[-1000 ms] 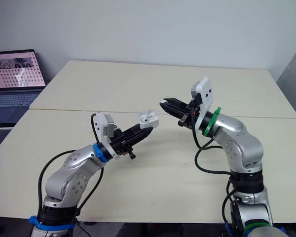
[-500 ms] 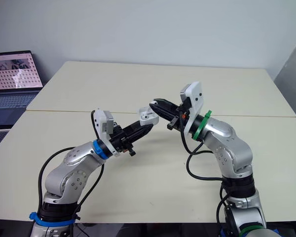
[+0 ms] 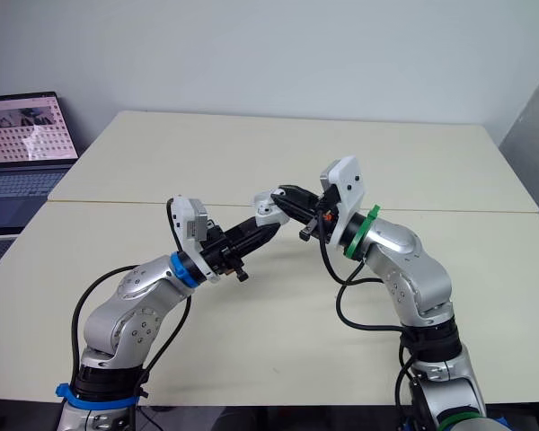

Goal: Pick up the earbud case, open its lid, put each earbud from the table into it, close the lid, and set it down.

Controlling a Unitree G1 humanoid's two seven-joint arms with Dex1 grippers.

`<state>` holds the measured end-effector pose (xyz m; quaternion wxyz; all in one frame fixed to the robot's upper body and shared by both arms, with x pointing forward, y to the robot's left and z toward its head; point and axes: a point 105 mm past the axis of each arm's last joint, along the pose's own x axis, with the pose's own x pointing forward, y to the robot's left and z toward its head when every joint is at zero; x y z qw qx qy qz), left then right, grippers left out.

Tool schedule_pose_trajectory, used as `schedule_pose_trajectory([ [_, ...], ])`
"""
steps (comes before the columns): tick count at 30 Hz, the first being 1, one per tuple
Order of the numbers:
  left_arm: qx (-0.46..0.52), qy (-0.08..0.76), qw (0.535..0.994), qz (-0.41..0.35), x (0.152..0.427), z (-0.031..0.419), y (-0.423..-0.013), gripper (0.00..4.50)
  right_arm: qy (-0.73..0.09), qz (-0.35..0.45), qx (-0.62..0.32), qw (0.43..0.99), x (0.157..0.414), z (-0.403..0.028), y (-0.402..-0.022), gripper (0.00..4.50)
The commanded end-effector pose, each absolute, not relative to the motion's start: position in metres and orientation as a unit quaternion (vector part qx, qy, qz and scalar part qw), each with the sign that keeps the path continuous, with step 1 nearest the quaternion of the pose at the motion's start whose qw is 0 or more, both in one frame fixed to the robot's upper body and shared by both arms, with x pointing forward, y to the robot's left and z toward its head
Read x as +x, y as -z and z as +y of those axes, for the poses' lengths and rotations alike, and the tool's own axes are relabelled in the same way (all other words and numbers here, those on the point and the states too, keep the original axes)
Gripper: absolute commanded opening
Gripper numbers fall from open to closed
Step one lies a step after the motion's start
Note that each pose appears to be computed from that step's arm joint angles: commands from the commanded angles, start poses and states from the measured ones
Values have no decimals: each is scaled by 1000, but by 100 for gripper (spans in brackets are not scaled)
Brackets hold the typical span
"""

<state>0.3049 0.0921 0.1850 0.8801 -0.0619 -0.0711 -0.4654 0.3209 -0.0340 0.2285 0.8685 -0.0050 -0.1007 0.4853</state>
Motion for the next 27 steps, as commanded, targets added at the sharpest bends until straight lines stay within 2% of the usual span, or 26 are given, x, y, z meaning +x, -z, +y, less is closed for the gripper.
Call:
schedule_pose_trajectory([
  [1,-55,474,873,-101,300,89,-199,72,-482,-115,-22,869,318,-35,-231,41],
  [5,-56,474,873,-103,300,89,-200,72,-484,-114,-22,867,315,-35,-228,41],
  [11,-56,477,871,-101,299,87,-199,72,-489,-108,-13,866,314,-37,-229,248],
  [16,-55,478,871,-100,299,86,-197,72,-482,-99,-21,870,317,-54,-230,248],
  [24,-35,486,869,-84,295,89,-185,72,-502,-51,-37,863,308,-101,-230,248],
  [27,-21,510,857,-75,288,83,-180,72,-479,-11,-57,876,326,-106,-217,248],
])
